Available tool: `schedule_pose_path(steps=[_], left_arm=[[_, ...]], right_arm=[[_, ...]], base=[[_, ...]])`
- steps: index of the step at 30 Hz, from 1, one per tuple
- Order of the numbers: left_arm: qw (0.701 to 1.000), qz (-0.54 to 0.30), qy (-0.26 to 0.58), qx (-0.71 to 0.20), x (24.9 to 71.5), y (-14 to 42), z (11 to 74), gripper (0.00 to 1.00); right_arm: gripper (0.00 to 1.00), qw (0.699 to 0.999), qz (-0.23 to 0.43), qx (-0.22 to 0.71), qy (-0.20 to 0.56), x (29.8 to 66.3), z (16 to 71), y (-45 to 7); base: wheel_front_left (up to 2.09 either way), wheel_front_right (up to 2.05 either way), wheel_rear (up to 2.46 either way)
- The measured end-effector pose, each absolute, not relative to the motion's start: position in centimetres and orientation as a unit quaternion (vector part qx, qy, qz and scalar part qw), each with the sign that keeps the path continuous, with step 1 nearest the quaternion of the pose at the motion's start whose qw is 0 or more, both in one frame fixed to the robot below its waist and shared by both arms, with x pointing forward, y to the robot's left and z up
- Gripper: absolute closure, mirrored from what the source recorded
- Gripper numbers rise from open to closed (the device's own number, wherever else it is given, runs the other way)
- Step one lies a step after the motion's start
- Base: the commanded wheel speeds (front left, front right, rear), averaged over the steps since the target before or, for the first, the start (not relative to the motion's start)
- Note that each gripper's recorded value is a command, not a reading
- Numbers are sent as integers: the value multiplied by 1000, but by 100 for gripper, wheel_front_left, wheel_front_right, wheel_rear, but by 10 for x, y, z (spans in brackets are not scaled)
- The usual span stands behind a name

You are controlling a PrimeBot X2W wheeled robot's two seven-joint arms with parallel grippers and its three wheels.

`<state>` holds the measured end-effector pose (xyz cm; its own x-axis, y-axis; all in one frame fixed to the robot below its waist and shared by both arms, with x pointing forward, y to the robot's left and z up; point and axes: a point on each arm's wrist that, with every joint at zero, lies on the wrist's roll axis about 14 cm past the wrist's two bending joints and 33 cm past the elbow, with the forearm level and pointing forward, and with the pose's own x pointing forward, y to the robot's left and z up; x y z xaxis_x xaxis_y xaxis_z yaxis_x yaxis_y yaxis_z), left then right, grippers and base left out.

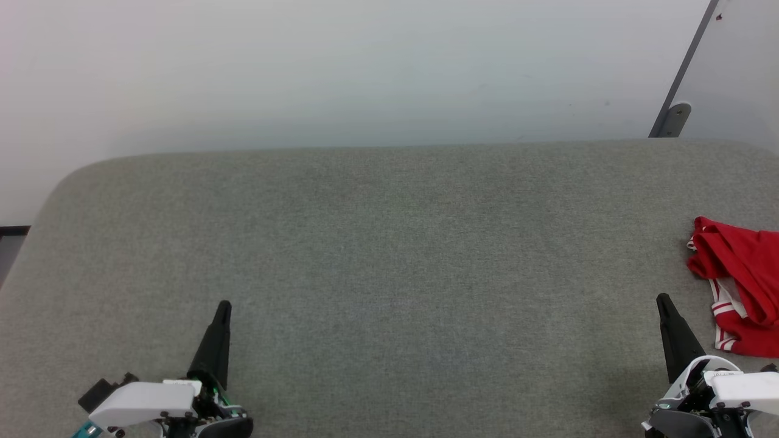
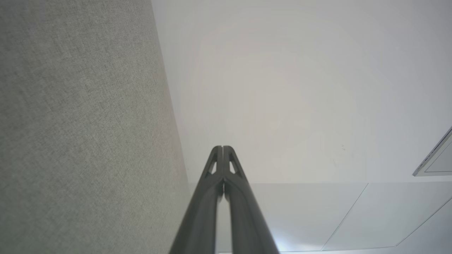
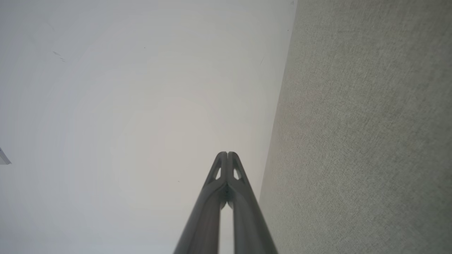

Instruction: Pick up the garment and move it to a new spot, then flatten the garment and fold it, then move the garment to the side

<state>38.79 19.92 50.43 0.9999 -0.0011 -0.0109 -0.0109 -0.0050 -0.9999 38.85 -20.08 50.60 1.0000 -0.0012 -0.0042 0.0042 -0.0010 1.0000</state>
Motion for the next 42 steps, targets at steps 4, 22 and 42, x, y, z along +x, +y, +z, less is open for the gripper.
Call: schedule_pose_path(steps=[4,22,42], left_arm=[[705,3,4,-709,388,199,504,100],[705,3,4,-709,388,199,504,100],[705,3,4,-709,388,199,504,100]], right_arm=[[100,707,-2,707,1,389,506,-201],[100,707,-2,707,1,389,506,-201],[100,707,-2,707,1,389,506,-201]], base=[[0,0,0],[0,0,0],[0,0,0]])
